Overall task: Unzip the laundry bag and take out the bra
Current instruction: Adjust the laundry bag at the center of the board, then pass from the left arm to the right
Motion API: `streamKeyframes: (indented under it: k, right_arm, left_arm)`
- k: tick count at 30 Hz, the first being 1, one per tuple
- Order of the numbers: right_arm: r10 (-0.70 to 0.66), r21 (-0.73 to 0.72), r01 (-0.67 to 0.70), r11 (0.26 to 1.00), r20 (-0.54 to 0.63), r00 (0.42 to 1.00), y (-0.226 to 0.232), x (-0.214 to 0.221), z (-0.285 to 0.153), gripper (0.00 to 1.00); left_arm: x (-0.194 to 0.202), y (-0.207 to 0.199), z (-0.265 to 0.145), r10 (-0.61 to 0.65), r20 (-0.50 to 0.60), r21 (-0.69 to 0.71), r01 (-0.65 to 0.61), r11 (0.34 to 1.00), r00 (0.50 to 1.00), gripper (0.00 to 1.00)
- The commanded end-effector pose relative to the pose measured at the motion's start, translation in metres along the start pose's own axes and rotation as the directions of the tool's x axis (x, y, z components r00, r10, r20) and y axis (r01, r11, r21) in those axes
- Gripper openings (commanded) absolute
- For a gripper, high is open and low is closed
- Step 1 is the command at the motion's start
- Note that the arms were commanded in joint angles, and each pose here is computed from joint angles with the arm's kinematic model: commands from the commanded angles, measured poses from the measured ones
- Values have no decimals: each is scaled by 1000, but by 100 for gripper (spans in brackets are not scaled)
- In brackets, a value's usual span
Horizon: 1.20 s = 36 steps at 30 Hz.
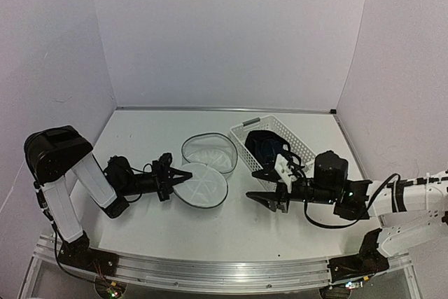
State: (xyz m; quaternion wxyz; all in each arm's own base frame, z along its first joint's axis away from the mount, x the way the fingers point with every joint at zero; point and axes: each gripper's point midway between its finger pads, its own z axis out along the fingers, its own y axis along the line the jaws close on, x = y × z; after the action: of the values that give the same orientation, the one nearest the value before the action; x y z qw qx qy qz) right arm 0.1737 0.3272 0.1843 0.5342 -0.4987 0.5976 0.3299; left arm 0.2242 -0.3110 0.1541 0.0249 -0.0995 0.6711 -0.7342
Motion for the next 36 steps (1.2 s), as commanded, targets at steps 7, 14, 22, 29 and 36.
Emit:
streamKeyframes:
  k: [7,14,22,29,36]
  right_arm:
    - [-495,84,494,866,0,869,23,-18,32,63]
    - [-654,82,653,753,-26,756,51,-20,54,64]
    - [-739,104,741,663,-69,670,66,-16,84,66]
    - [-738,166,747,643,-124,663,57,-11,105,64]
    - [-728,217,743,633,-160,667,50,-7,119,47]
  left_arm:
    - [18,-4,-15,-123,-3,21,123,992,992,0]
    - [18,-1,-20,-164,24,19,163,986,986,0]
    - [19,-2,-18,-171,21,23,171,985,985,0]
    - [20,-3,-18,-172,20,25,171,985,985,0]
    - [24,-2,-19,-174,20,24,174,984,984,0]
